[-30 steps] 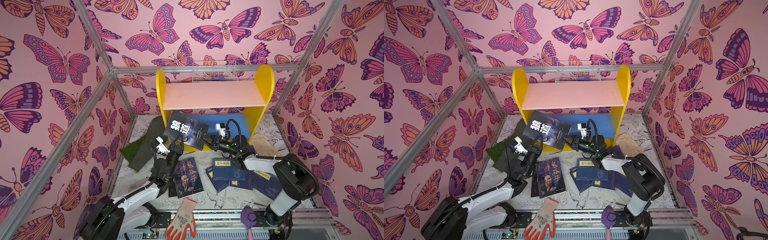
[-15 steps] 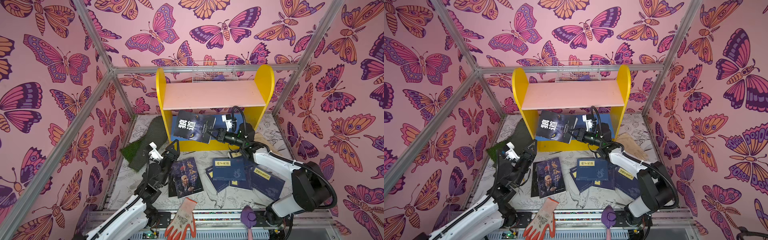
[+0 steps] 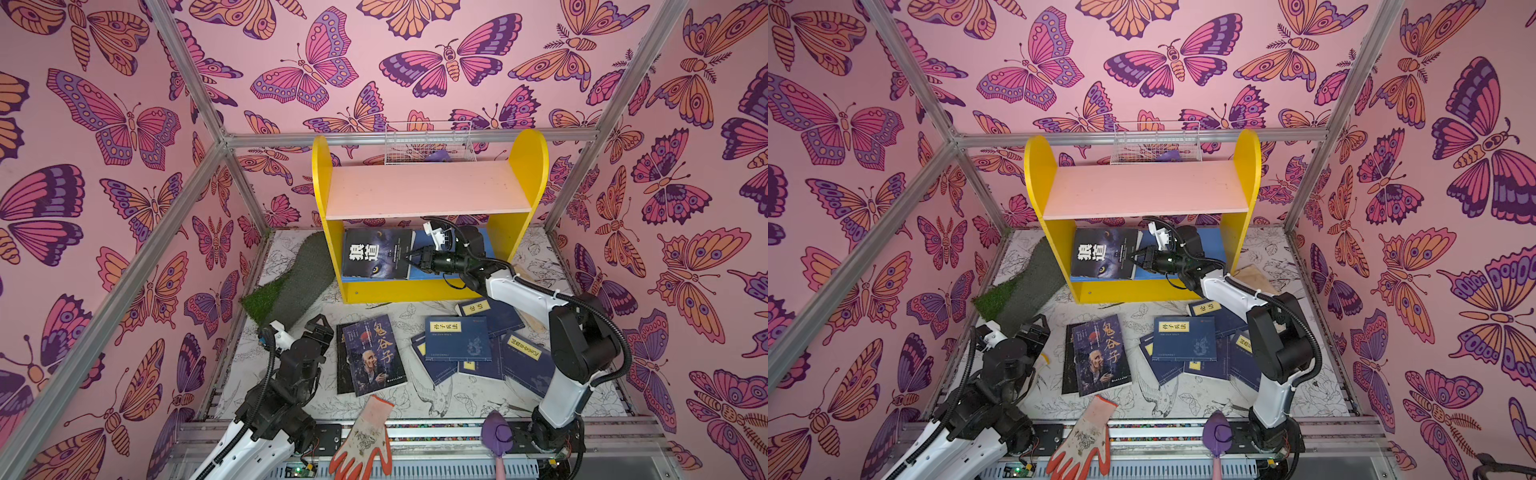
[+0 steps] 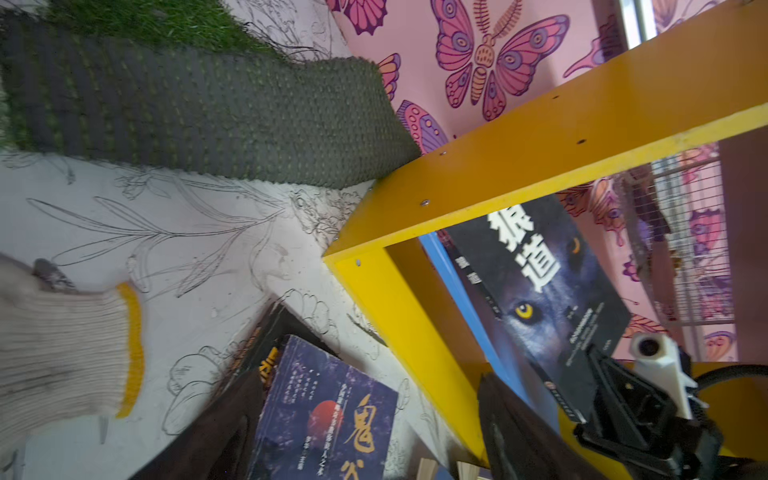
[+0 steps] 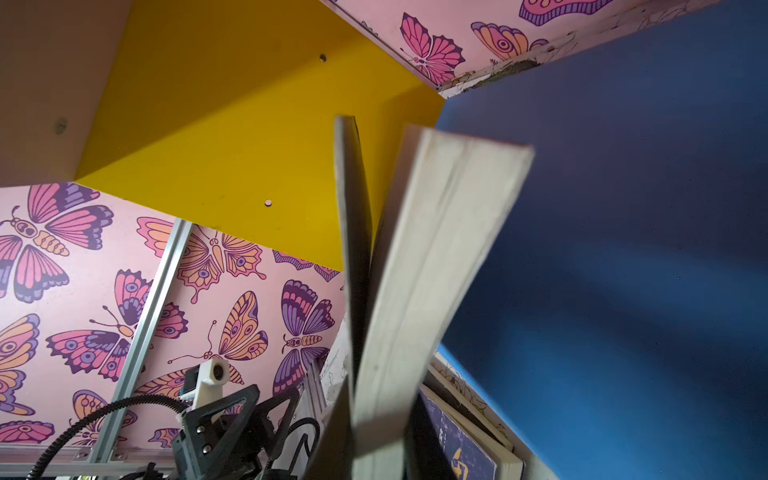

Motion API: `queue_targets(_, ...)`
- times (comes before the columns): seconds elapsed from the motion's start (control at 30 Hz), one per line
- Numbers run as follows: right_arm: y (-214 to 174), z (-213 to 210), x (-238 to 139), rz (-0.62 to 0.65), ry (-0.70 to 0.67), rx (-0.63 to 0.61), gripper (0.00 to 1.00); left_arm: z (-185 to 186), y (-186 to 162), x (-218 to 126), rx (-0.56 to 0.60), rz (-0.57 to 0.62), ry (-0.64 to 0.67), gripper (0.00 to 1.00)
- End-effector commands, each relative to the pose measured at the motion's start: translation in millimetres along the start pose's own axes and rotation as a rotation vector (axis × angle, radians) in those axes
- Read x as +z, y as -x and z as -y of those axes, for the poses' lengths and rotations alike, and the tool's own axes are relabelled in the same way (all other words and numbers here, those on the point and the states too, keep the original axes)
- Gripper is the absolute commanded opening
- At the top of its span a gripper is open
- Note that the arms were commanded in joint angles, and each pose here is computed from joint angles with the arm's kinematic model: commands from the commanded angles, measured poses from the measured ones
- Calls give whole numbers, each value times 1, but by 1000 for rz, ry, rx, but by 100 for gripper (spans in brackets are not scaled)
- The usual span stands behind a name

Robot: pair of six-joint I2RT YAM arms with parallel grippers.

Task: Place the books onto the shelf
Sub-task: 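Carry the black book with the right gripper onto the blue shelf, then open the right gripper and withdraw it from the shelved book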

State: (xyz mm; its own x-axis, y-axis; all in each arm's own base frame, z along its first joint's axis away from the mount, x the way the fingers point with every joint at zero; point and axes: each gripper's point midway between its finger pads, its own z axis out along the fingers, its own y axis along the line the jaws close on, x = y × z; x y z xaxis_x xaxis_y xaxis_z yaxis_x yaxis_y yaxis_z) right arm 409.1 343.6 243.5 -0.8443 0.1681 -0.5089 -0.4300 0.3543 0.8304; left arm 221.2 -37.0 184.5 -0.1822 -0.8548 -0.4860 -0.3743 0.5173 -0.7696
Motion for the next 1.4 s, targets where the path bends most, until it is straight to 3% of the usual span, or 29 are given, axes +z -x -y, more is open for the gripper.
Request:
queue_targets(0.0,7,-4,7,-46,-5,-24,0,-10,3,-2,26,8,64,84)
queue_targets(0.1,5,11,14,-88,-50,16,4,-7,2,-1,35,0,70,84)
queue_targets(0.17,5,19,18,-99,-70,43,15,-6,0,0,43,-7,74,84)
queue_targets(0.27,6,33,20,-88,-127,67,56,-6,-2,2,46,-17,80,84)
queue_targets(0.33,9,38,17,-62,-175,56,72,-6,-4,3,42,-21,80,85)
queue_targets(0.5,21,56,-1,29,-340,-6,85,-4,-5,4,35,-22,74,85)
queue_targets(0.63,21,67,-9,39,-454,-77,87,-2,-7,6,38,-29,73,85)
queue_targets(0.83,10,76,-3,-4,-517,-112,77,1,-9,9,51,-37,79,85)
queue_targets(1.1,8,76,17,-30,-474,-140,58,1,-13,11,68,-52,77,85)
queue_targets(1.37,21,73,39,-44,-419,-214,59,-1,-15,13,95,-61,84,85)
